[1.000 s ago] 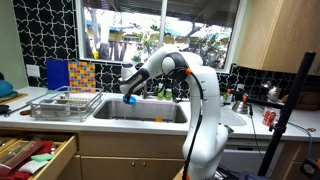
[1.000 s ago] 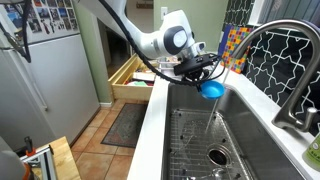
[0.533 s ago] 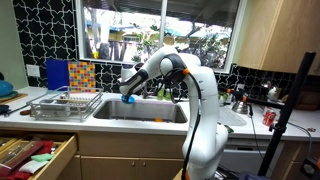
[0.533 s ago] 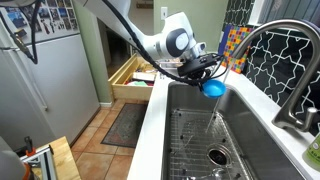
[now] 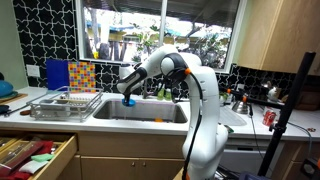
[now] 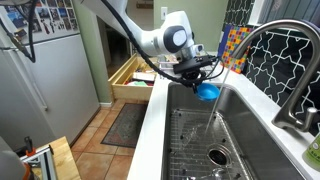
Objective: Open the tap, pick up the blue bowl and fetch some water, put the blue bowl back on the kitchen counter in front of the sink
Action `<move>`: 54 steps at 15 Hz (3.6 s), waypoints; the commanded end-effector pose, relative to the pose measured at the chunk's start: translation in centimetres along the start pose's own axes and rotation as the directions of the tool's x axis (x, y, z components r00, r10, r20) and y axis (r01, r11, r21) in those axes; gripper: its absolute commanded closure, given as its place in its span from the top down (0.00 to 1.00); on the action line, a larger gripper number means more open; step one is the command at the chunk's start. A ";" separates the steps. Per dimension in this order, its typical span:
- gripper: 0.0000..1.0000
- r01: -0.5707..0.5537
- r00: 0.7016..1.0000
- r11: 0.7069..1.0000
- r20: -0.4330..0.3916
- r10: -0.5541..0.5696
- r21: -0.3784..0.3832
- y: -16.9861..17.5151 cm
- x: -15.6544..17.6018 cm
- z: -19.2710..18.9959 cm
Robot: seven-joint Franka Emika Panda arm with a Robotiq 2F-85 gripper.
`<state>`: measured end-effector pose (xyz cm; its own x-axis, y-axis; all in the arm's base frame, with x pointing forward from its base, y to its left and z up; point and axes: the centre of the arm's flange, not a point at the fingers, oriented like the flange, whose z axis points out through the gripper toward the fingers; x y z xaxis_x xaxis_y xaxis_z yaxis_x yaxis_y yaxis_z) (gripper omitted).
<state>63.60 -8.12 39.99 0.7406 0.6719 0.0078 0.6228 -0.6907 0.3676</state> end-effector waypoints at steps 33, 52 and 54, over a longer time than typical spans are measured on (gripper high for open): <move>0.01 -0.670 0.701 0.739 0.388 0.598 0.073 -16.5 3.3 -4.6; 0.97 -0.710 0.690 0.696 0.306 0.656 0.110 -13.8 2.8 -7.6; 1.00 -0.732 0.668 0.676 0.290 0.686 0.088 -11.6 1.5 -10.2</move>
<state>55.88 5.77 41.09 0.9968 -0.0681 -0.0416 -0.0599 -0.9829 0.1739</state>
